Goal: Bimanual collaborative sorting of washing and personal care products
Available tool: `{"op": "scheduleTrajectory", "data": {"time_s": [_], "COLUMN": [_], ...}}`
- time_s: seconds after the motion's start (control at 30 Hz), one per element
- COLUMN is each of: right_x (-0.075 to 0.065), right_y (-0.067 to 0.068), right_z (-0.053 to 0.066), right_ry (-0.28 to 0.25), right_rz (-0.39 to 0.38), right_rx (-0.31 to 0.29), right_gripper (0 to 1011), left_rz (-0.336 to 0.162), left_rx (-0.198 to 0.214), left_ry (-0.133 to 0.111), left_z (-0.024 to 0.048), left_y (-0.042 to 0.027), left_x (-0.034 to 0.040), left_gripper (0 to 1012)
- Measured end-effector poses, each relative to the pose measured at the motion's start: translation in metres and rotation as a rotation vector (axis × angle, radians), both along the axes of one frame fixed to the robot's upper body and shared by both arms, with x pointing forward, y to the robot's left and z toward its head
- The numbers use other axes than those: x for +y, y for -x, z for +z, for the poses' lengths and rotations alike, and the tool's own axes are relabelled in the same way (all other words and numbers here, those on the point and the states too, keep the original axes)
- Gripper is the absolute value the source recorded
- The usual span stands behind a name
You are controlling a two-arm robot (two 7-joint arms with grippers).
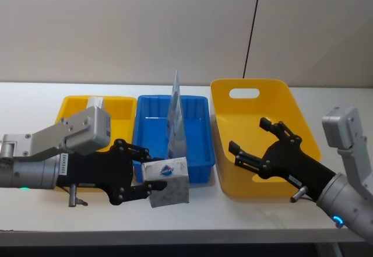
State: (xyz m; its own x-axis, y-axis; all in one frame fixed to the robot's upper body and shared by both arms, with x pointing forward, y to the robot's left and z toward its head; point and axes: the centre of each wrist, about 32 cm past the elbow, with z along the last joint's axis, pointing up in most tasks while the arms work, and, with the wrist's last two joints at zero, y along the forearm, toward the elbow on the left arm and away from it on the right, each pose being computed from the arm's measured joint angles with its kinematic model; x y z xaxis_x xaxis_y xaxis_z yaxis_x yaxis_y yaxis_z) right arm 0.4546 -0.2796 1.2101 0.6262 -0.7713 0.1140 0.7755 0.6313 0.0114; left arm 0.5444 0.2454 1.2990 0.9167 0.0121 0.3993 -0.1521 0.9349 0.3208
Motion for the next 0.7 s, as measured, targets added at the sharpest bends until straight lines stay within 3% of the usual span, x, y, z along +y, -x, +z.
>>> {"op": "scheduleTrajectory", "data": {"time_s": [0.7], "right_x": [-0.029], "right_y": [-0.018], "right_z": [0.02], "right_ry": [0.121], "right_rz": [0.348], "right_rx": [0.017], "right_gripper": [1002], "left_rz": [-0.001], "left_rx": [0.0], "left_ry": [0.0], "left_z": [0.0001], "left_y": [-0.0001], "left_x": [0.0], "left_gripper": [367]}}
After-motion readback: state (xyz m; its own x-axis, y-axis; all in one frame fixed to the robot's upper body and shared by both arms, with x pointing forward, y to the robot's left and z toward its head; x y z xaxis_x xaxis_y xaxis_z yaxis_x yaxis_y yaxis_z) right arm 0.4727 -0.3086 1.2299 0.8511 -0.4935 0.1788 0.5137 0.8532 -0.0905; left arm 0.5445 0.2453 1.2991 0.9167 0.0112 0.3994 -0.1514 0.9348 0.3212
